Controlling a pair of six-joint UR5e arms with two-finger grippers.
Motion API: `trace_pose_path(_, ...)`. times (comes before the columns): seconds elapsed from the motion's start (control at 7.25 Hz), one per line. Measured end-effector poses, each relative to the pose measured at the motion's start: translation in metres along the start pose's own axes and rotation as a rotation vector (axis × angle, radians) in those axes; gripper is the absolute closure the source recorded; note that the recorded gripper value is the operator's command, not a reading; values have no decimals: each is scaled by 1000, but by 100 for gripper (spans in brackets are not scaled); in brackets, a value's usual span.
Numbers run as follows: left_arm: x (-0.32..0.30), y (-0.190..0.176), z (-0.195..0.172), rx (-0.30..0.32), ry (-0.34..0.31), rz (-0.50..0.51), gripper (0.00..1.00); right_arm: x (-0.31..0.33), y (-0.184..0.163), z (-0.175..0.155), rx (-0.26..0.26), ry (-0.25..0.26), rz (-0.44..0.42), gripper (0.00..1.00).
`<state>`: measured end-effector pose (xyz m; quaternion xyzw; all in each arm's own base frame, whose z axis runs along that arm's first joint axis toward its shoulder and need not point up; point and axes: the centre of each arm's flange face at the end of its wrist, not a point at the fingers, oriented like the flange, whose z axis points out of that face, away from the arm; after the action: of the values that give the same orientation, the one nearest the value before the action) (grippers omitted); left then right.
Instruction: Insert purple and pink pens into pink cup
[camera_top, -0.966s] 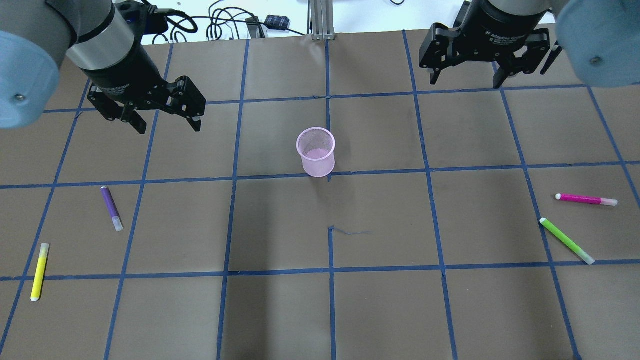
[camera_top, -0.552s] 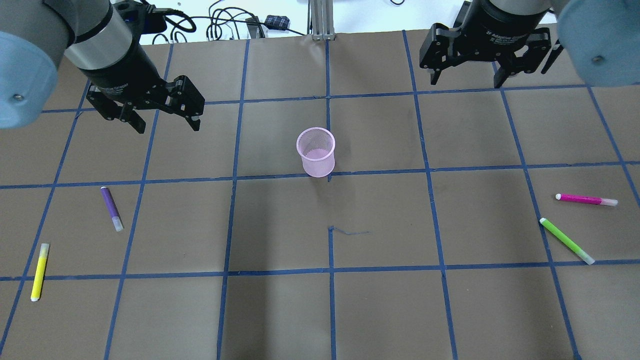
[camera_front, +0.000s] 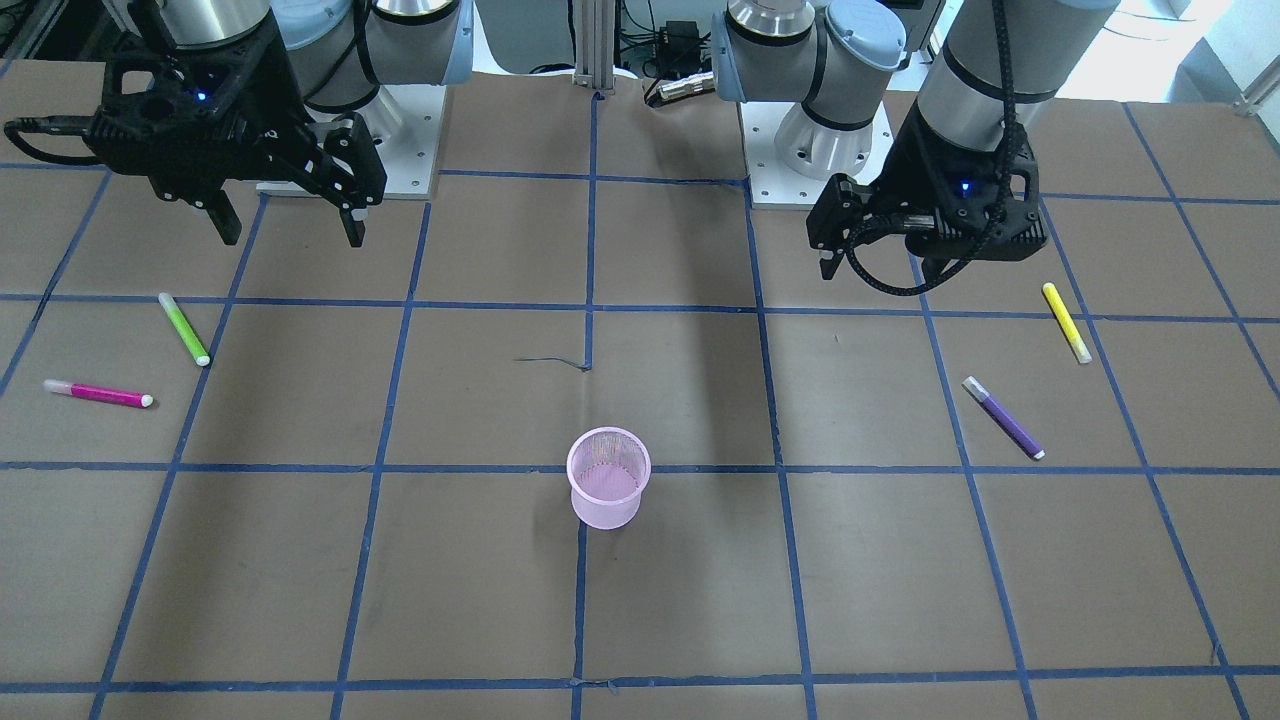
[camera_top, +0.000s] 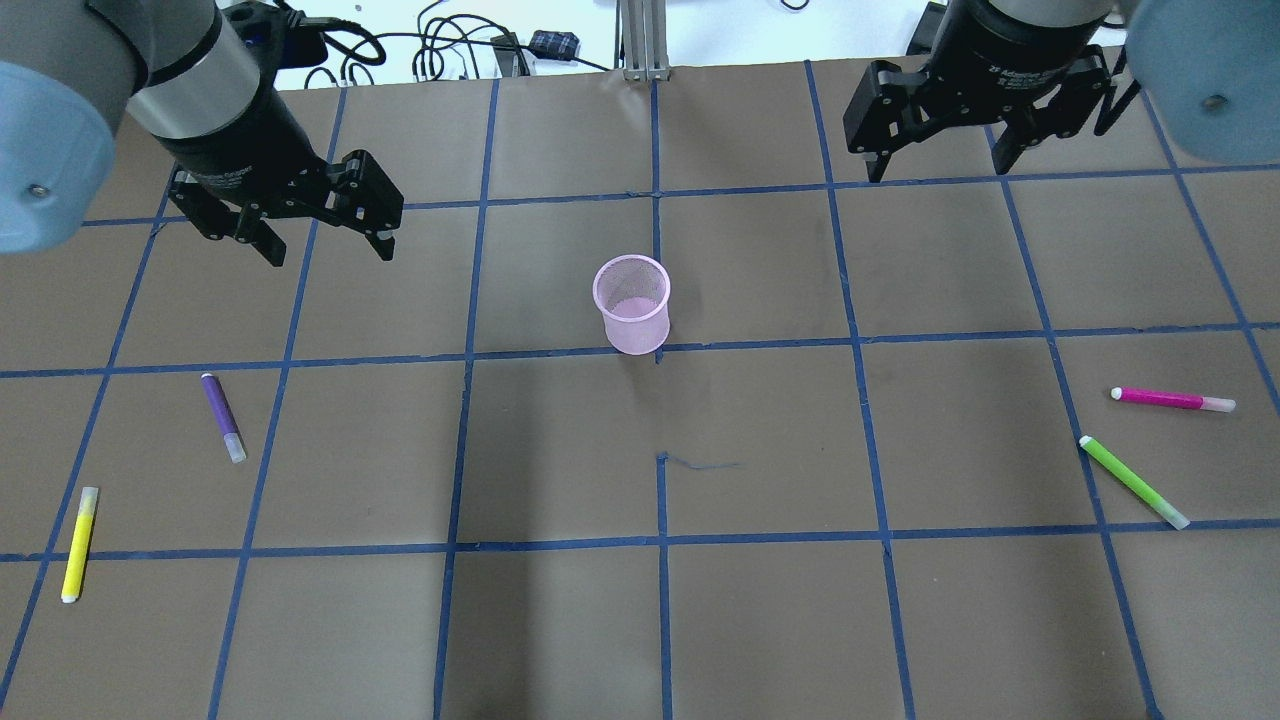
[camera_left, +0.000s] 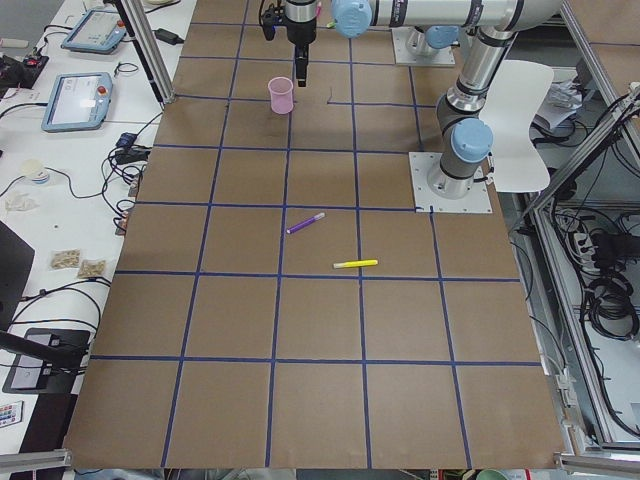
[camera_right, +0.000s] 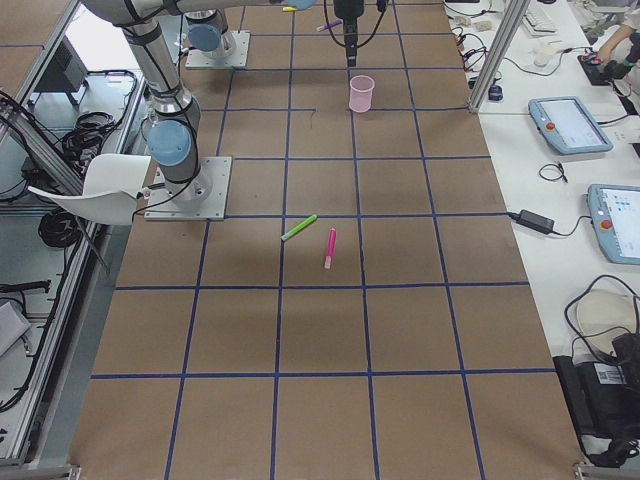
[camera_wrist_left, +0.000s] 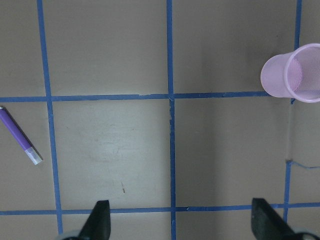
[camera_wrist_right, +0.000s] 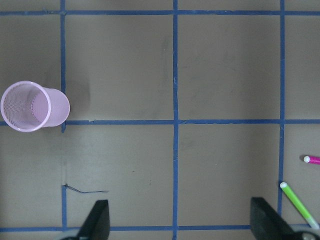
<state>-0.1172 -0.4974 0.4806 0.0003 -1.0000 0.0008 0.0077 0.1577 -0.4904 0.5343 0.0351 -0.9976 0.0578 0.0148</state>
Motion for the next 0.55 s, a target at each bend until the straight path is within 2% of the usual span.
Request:
trace_pose_path(0.28,-6,-3,5,-10,-3,-17,0,6,2,-1,-6,0,-232,0)
trace_pose_path(0.55,-49,-15,21,-36,26,-102,0,22,-1,-3,-1,5,-486,0)
